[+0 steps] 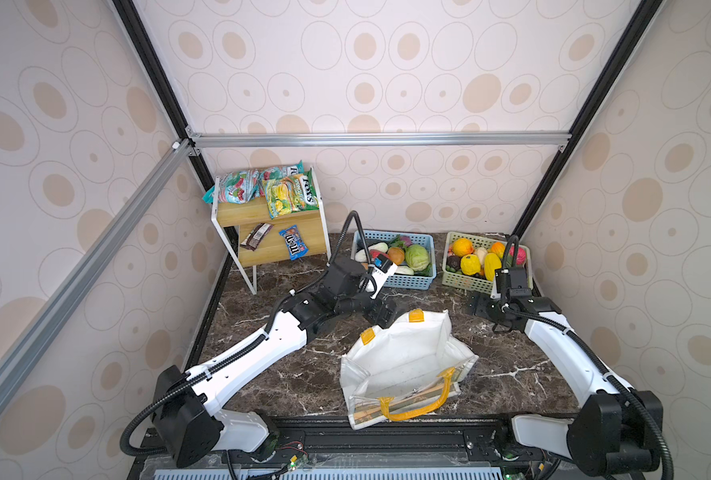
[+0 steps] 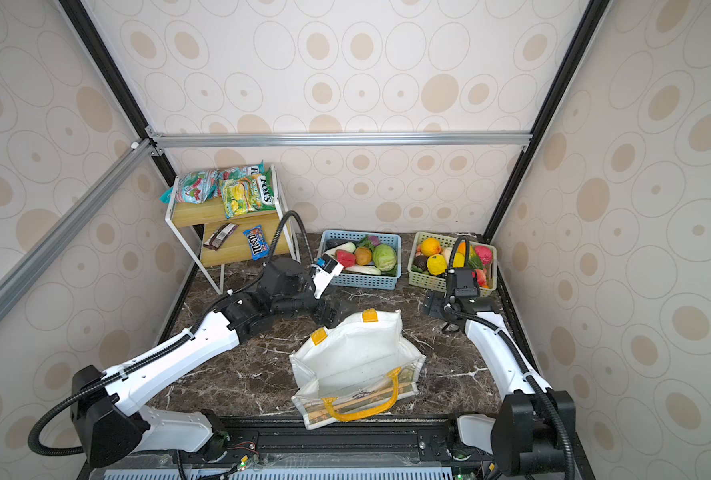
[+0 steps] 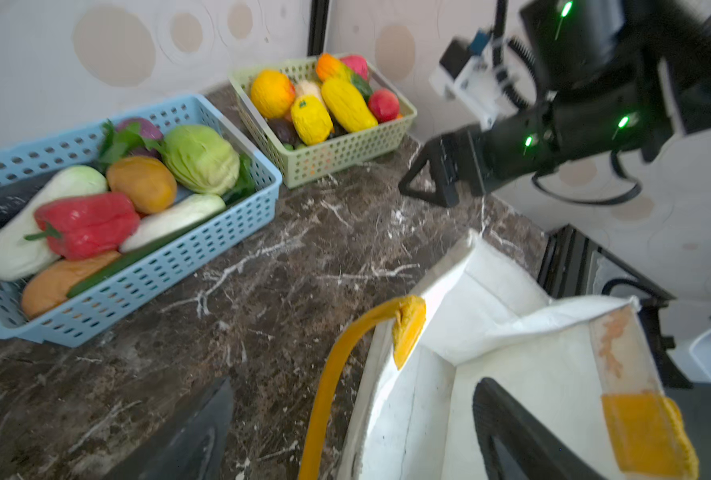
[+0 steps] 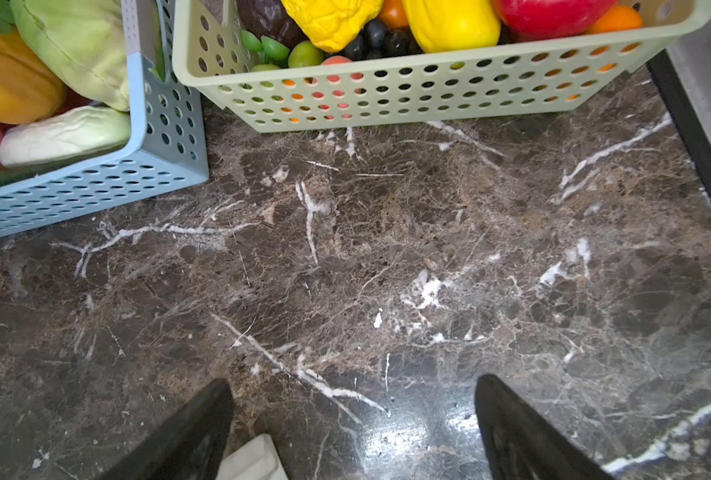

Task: Place the food into the grocery bag and tie it
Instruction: 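Grasp the bag's yellow handle with the left gripper while the right gripper nears the baskets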

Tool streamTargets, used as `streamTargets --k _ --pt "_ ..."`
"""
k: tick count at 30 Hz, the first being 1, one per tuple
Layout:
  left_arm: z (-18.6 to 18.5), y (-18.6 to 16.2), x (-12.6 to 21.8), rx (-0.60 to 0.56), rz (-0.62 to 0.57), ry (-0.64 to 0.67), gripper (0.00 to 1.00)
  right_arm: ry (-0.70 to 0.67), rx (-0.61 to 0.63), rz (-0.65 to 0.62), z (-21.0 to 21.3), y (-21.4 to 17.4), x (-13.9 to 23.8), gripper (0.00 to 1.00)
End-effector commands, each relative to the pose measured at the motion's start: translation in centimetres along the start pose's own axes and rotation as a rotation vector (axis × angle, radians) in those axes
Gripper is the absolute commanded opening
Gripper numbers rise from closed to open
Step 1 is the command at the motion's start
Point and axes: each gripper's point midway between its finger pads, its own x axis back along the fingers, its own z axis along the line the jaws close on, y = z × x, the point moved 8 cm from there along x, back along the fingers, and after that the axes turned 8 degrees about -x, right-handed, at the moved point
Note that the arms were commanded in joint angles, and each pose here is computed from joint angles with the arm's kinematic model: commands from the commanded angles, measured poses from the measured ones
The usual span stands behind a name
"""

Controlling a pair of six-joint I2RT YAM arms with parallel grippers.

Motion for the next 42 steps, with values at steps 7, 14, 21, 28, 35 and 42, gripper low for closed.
streamTargets --k 7,14,21,28,35,42 --pt "-1.1 -1.6 -2.9 -0.138 0.2 0.015 0.87 -0.04 0.01 0.024 -1.3 -2.0 0.7 0.94" --pt "-1.5 -2.0 -5.2 -0.138 0.243 0.021 0.7 -0.036 0.025 0.011 -1.4 -2.1 1.0 0.93" --pt "-0.7 -1.3 -5.7 -0.137 0.245 0.092 0.23 0.003 0.055 0.033 -0.7 -1.7 0.8 0.92" --pt "1.9 -1.5 -4.2 -0.082 0.238 0.188 0.06 0.063 0.095 0.053 0.7 -0.7 0.7 0.91" --pt "5.4 -1.8 -1.5 0.013 0.194 0.239 0.05 0.115 0.135 0.046 2.9 0.9 0.9 0.9" --pt "9.2 -3.1 2.1 0.18 0.14 0.33 0.06 0.125 0.16 0.038 5.1 2.5 0.4 0.89"
